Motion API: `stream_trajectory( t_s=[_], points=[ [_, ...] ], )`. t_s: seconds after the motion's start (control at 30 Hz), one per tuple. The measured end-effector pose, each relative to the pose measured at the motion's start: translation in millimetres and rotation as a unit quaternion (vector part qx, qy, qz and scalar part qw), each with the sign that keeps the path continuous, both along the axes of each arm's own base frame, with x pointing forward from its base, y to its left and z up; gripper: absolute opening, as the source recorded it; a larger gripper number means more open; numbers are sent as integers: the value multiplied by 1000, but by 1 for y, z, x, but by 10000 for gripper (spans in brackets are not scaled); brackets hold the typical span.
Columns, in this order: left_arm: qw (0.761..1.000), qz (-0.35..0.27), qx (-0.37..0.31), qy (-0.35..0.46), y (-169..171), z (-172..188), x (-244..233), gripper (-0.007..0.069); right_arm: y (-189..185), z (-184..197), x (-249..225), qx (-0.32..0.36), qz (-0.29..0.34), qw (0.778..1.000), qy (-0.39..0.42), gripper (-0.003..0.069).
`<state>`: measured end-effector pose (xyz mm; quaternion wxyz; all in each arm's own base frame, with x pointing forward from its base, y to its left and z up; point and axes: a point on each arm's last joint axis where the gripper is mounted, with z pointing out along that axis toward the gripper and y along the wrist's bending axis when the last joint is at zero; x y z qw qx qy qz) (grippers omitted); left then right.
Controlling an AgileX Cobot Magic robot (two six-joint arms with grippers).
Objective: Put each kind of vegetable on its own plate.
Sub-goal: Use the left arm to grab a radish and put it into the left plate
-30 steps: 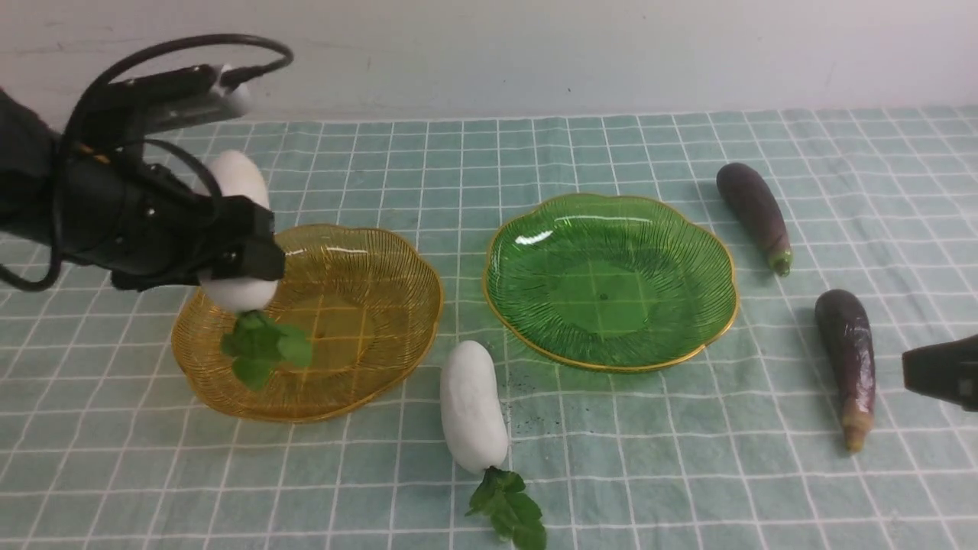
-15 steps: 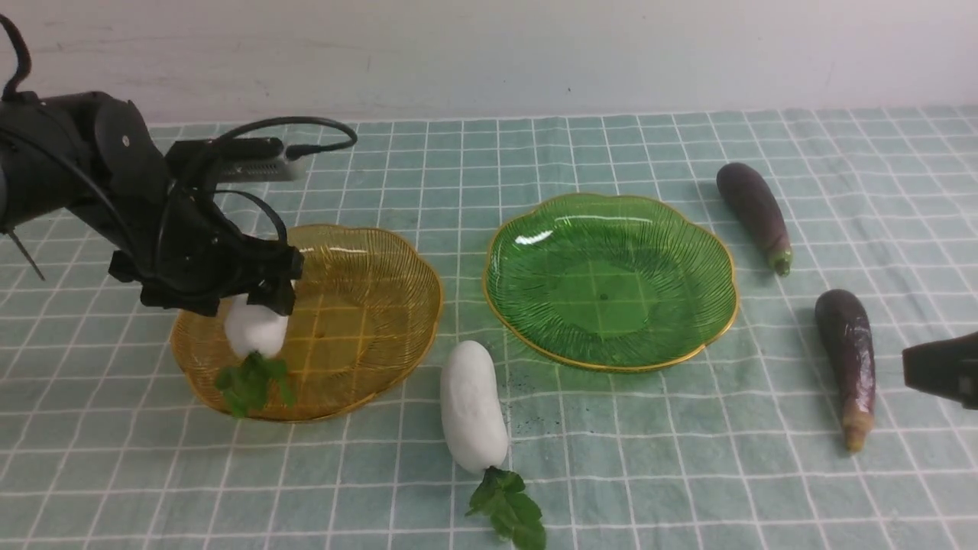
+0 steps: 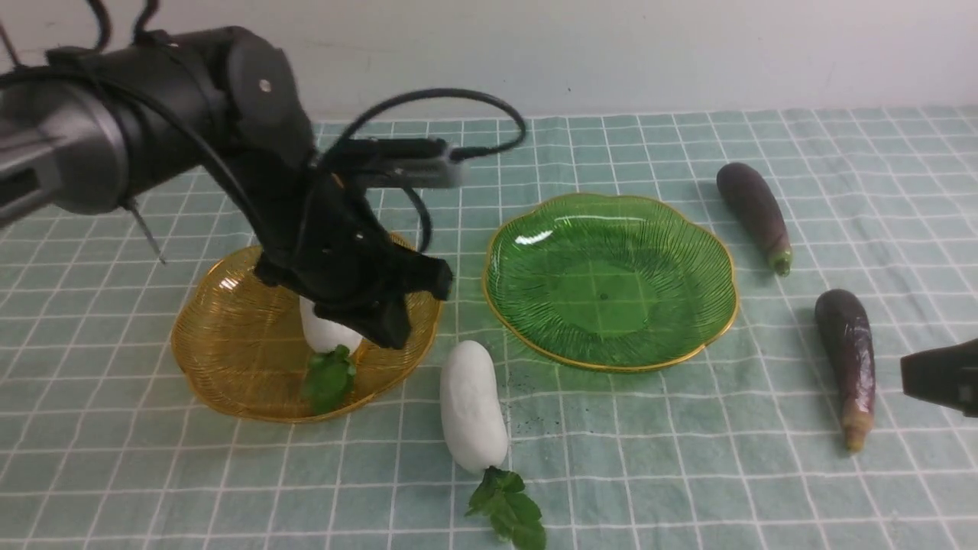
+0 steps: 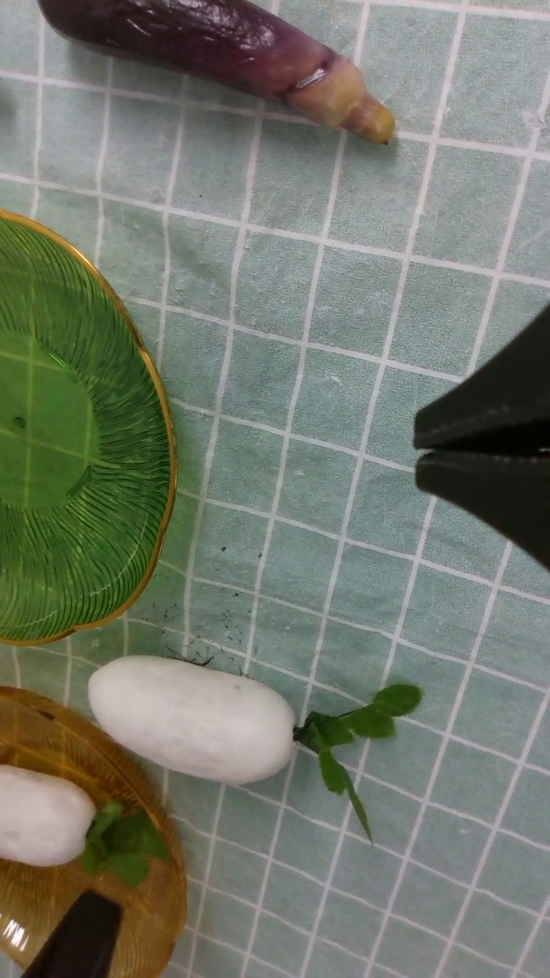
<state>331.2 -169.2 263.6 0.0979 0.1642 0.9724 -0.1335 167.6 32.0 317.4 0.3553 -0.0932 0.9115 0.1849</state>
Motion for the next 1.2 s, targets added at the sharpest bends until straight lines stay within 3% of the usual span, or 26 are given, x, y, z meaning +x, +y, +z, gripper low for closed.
stream_trajectory(
  t_s=[0.17,0.3,0.6,0.73,0.87,0.9,0.93,0.97,1.07,1.2],
  points=[
    [1000,-6,0,9,-29,-13,-7,25,0,0,0,0,0,1000,0,-14],
    [999,22,5,23,-34,-29,-2,123,0,0,0,0,1,1000,0,-14],
    [994,87,27,67,-37,-64,7,559,0,0,0,0,1,1000,0,-14],
    [992,94,32,74,-39,-82,13,656,0,0,0,0,1,1000,0,-14],
    [991,94,38,82,-40,-93,15,596,0,0,0,0,1,1000,0,-14],
    [991,94,40,86,-40,-94,14,521,0,0,0,0,1,1000,0,-14],
    [991,94,41,87,-40,-95,14,505,0,0,0,0,1,1000,0,-14],
    [990,91,45,94,-40,-93,13,412,0,0,0,0,0,1000,0,-14],
    [990,79,53,99,-39,-84,13,428,0,0,0,8,-8,1000,4,-14],
    [997,53,46,39,-35,-27,16,427,-4,10,10,-4,-30,999,15,-14]
  ],
)
